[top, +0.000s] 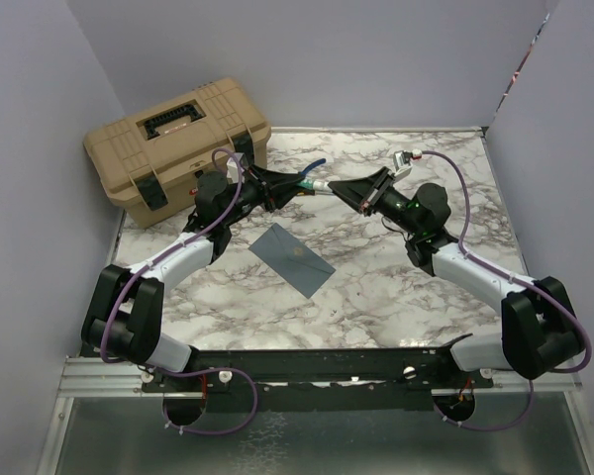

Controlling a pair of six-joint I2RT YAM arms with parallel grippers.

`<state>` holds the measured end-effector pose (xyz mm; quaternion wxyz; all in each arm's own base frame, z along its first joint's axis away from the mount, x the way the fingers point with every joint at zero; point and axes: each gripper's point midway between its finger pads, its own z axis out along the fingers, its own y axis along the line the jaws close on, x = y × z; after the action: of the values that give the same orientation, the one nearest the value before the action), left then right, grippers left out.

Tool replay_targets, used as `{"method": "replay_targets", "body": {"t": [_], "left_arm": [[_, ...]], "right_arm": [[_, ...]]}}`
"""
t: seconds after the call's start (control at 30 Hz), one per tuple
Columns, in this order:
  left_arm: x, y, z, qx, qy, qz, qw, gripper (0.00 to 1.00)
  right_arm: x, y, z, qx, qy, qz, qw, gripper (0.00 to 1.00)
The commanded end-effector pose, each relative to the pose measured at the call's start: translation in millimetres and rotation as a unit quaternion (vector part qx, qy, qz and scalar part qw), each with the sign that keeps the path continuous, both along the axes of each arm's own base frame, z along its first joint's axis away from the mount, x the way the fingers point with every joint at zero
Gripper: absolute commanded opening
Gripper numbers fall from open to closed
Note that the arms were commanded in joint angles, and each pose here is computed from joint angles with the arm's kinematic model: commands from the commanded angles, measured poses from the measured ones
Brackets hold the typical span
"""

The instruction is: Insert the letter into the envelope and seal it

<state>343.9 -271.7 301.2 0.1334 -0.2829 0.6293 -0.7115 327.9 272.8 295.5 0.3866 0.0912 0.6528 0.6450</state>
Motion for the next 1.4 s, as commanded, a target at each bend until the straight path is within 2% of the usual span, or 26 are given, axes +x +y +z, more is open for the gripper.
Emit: {"method": "replay_targets", "body": {"t": [0.0,0.9,1.37], "left_arm": [[0.2,0.1,0.7,-0.006,-0.006,0.006,1.0,0.0],[0.0,-1.6,-3.5,-0.003,-0.011,0.003,1.0,0.0],[-3.5,-9.1,-1.4,0.024,-0.051,-0.018,0.998,0.0]], "right_arm": [[-5.3,5.4,20.3,0.023,-0.031,0.02,0.999,0.0],[-5.7,16.1,24.7,0.029,-0.035,0.055,0.997,0.0],[0.8,22.6,13.9,-0.011,-0.003,0.055,0.998,0.0]]}}
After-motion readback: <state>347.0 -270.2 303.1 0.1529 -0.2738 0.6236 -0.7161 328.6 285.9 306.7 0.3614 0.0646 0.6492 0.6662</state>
